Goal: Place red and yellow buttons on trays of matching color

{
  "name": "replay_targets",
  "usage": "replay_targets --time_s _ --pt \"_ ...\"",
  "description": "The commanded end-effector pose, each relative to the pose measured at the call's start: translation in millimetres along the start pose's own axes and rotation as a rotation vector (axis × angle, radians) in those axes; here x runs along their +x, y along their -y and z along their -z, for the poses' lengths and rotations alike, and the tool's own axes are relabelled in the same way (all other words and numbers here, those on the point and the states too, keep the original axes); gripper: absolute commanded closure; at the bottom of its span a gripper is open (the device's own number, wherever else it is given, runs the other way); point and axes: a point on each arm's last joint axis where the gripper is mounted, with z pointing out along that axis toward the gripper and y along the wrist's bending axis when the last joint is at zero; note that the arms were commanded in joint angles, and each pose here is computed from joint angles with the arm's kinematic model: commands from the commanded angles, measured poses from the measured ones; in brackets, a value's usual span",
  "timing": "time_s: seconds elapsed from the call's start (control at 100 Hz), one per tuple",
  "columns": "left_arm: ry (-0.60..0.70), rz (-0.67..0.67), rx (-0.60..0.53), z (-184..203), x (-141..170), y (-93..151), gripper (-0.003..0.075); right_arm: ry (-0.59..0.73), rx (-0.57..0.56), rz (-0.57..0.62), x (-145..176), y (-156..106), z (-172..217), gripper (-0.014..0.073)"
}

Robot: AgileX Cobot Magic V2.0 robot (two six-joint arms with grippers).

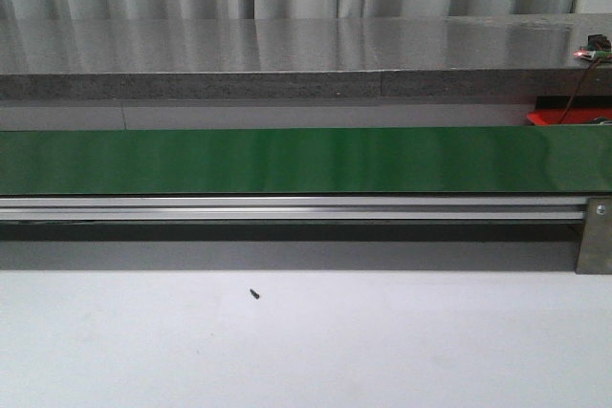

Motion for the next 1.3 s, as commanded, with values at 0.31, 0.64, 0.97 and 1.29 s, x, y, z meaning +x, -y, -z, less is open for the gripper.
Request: replay_targets --time_s 0.31,0.64,0.97,1.29 --pt "0.153 -0.149 0.093 99 18 64 0.0531 0.085 0.003 0.0 -12 0 4 0.0663" --pt "0.089 -0.211 0.141 88 60 93 0.0531 0.085 0.003 0.0 -12 0 4 0.0663" --pt "0.013 -0.269 0.168 54 75 117 0.0531 0.085 0.003 0.0 -12 0 4 0.0663" --pt "-0.035 -0.29 0.168 38 80 117 0.0399 0.085 0.003 0.0 -12 0 4 0.0663"
